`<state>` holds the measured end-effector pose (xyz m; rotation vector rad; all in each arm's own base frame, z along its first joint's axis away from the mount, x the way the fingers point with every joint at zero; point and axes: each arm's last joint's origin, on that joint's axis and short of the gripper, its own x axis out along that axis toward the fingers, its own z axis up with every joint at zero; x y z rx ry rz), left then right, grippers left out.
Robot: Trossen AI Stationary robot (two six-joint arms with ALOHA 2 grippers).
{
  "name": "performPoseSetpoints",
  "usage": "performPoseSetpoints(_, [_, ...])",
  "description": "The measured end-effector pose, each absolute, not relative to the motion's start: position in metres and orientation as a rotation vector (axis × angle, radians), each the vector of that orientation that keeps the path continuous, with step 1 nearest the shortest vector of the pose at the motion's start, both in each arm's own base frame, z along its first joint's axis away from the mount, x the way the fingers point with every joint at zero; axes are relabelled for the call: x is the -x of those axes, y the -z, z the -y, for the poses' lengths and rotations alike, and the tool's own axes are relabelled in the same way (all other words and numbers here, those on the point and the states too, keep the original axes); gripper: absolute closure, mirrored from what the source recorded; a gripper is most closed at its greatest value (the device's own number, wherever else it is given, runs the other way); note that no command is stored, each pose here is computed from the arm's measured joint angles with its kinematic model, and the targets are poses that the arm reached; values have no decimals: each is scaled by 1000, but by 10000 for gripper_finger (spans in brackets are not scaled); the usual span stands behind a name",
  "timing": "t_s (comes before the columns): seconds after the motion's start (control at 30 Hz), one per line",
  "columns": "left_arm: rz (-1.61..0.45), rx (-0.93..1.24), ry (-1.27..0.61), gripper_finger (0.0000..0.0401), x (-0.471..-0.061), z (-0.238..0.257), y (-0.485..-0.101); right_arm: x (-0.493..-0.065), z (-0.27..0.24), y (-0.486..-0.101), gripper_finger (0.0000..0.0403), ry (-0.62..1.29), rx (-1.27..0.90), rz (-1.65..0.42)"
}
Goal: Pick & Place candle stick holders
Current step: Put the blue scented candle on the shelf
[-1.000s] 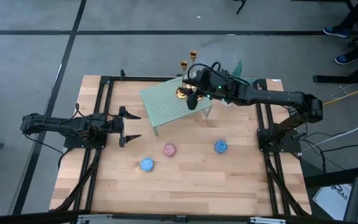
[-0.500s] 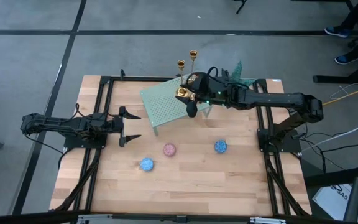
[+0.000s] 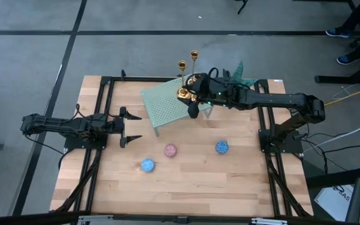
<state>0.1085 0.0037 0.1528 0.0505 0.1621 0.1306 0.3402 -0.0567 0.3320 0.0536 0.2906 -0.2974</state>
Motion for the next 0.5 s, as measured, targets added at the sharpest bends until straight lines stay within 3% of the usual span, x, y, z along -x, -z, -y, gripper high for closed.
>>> performPoseSetpoints(0.5, [-162,-51,-131,1,-108,-4,-153,-321,54,-342,127,356,-91,-331])
